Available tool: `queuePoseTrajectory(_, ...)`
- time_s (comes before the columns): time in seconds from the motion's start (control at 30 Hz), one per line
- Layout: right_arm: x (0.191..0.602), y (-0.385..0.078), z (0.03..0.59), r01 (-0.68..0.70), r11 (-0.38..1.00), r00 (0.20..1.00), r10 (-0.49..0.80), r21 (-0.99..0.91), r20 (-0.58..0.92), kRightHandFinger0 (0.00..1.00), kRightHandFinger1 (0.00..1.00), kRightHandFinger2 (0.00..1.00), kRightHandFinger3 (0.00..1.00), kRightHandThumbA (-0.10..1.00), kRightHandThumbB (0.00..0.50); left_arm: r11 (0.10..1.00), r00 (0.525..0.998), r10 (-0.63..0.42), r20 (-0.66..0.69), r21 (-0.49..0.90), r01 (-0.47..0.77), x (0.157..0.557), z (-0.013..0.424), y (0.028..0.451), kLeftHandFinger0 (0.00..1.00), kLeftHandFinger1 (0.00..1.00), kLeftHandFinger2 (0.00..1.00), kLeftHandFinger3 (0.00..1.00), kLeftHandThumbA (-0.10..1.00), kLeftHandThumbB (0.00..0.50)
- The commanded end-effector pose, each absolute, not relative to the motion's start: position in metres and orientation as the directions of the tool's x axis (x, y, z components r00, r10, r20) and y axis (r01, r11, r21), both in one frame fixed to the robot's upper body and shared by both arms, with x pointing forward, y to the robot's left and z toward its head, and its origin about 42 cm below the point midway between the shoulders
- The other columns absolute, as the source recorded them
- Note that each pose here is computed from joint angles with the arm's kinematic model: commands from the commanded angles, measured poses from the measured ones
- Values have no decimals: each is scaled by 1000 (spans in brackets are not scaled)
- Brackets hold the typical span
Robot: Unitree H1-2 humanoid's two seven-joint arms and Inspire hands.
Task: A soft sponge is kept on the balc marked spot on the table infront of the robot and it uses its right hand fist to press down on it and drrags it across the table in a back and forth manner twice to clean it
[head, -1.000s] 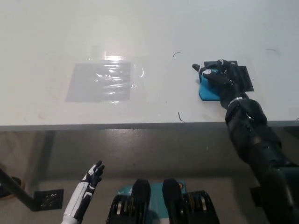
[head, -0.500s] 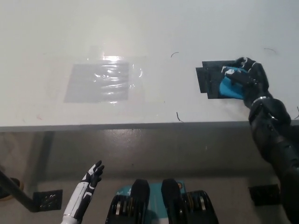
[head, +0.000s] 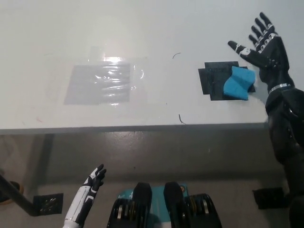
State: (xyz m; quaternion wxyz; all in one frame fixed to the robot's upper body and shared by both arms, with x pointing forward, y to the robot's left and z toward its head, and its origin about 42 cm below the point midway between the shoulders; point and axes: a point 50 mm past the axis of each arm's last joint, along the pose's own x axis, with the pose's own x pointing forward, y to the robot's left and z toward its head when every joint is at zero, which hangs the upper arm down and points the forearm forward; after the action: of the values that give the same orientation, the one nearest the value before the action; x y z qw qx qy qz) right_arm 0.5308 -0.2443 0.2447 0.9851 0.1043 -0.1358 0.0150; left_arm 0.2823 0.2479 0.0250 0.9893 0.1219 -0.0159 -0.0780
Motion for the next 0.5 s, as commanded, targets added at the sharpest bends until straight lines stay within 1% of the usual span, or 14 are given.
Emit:
queuePoseTrajectory(0.0, 367, -207, 515, -535, 838, 323, 323, -109, 890, 1000, 1000, 1000, 1000, 1000, 500, 949, 983, -180, 46, 269, 161, 285, 33, 257, 1000, 1000, 1000, 1000, 1000, 168)
queuePoseTrajectory(0.03, 356, -210, 515, -540, 832, 294, 329, -128, 898, 1000, 1000, 1000, 1000, 1000, 491, 949, 982, -181, 46, 269, 163, 286, 33, 258, 1000, 1000, 1000, 1000, 1000, 170)
queuePoseTrajectory(0.07, 338, -213, 513, -549, 821, 246, 341, -160, 908, 1000, 1000, 1000, 1000, 1000, 482, 947, 982, -185, 43, 276, 166, 286, 33, 258, 1000, 1000, 1000, 1000, 1000, 176)
queuePoseTrajectory(0.1, 326, -215, 509, -550, 817, 223, 344, -174, 912, 1000, 1000, 1000, 1000, 1000, 481, 945, 981, -188, 44, 279, 169, 286, 33, 259, 1000, 1000, 1000, 1000, 1000, 176)
queuePoseTrajectory(0.17, 291, -219, 492, -546, 810, 163, 355, -216, 921, 1000, 1000, 1000, 1000, 1000, 488, 947, 981, -190, 45, 273, 171, 288, 34, 261, 1000, 1000, 1000, 1000, 1000, 182)
queuePoseTrajectory(0.2, 275, -221, 483, -532, 812, 134, 359, -239, 924, 1000, 1000, 1000, 1000, 1000, 498, 948, 981, -189, 45, 270, 170, 289, 35, 261, 1000, 1000, 1000, 1000, 1000, 176)
queuePoseTrajectory(0.23, 265, -221, 477, -519, 817, 120, 362, -252, 924, 1000, 1000, 1000, 1000, 1000, 500, 948, 981, -188, 46, 269, 169, 289, 34, 261, 1000, 1000, 1000, 1000, 1000, 175)
queuePoseTrajectory(0.27, 246, -224, 465, -540, 796, 104, 388, -275, 916, 1000, 1000, 1000, 1000, 1000, 483, 944, 980, -193, 47, 283, 172, 290, 35, 263, 1000, 1000, 1000, 1000, 1000, 165)
queuePoseTrajectory(0.3, 232, -224, 455, -546, 796, 113, 380, -262, 918, 1000, 1000, 1000, 1000, 1000, 472, 940, 980, -194, 49, 296, 171, 290, 35, 264, 1000, 1000, 1000, 1000, 1000, 156)
queuePoseTrajectory(0.33, 221, -227, 441, -562, 796, 137, 357, -225, 924, 1000, 1000, 1000, 1000, 1000, 438, 938, 980, -194, 47, 301, 172, 290, 36, 265, 1000, 1000, 1000, 1000, 1000, 165)
queuePoseTrajectory(0.37, 207, -233, 425, -625, 751, 138, 372, -211, 918, 862, 961, 1000, 1000, 1000, 343, 938, 980, -195, 41, 299, 174, 291, 36, 265, 1000, 1000, 1000, 1000, 1000, 166)
queuePoseTrajectory(0.4, 203, -234, 421, -679, 692, 101, 419, -246, 902, 802, 919, 1000, 1000, 1000, 322, 938, 980, -194, 40, 299, 173, 291, 36, 265, 1000, 1000, 1000, 1000, 1000, 165)
queuePoseTrajectory(0.43, 197, -240, 420, -747, 577, 26, 521, -330, 853, 526, 741, 839, 938, 1000, 343, 939, 981, -193, 33, 297, 174, 291, 36, 265, 1000, 1000, 1000, 1000, 1000, 167)
queuePoseTrajectory(0.47, 197, -240, 416, -775, 560, 51, 519, -294, 853, 320, 550, 650, 737, 1000, 400, 941, 981, -192, 32, 290, 174, 291, 35, 264, 1000, 1000, 1000, 1000, 1000, 162)
